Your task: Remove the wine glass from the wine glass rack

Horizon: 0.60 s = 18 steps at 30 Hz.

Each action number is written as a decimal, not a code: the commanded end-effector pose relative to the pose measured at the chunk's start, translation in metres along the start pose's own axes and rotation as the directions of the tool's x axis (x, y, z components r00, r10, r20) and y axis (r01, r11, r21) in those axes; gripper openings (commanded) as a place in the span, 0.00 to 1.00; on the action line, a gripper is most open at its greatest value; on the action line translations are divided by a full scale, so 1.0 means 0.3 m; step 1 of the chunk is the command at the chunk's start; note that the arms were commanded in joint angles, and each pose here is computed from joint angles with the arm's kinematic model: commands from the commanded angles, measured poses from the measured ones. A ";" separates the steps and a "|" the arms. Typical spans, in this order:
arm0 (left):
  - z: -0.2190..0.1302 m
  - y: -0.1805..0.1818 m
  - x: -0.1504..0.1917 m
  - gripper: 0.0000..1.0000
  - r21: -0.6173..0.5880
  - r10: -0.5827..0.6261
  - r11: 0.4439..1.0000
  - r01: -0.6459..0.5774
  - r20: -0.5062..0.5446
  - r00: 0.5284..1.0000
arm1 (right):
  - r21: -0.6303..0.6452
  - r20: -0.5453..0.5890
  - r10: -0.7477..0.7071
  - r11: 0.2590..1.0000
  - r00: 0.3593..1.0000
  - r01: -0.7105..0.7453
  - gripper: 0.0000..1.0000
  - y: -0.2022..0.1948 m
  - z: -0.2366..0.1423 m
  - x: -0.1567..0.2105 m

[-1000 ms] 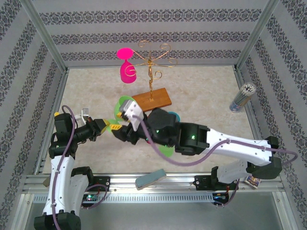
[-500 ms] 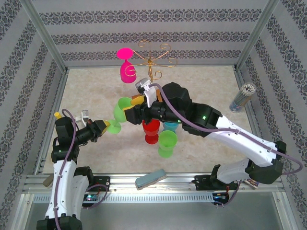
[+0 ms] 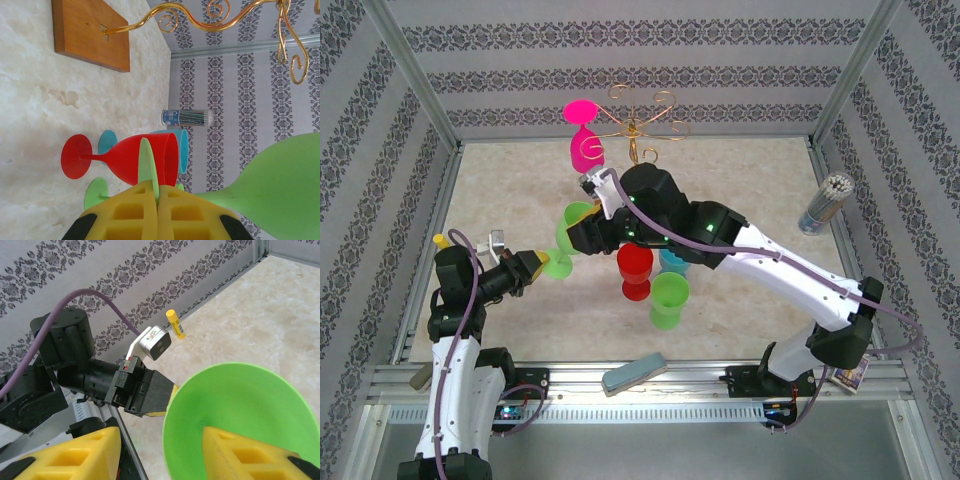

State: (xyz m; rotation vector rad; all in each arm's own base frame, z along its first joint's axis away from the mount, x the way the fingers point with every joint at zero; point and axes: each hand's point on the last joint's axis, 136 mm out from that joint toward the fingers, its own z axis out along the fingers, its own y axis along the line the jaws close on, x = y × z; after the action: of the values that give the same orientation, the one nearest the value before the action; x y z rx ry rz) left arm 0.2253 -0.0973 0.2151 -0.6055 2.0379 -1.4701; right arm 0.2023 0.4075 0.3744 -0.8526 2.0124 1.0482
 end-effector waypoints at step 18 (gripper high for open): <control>-0.007 -0.026 -0.009 0.00 0.024 0.039 0.999 -0.039 0.007 0.999 | -0.044 -0.037 -0.009 0.999 0.999 0.008 0.36 0.008 0.053 -0.005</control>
State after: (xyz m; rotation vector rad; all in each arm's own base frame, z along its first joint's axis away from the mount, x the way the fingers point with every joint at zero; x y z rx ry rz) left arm 0.2254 -0.0973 0.2149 -0.6064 2.0385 -1.4698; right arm 0.2055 0.4217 0.3621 -0.8910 2.0425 1.0647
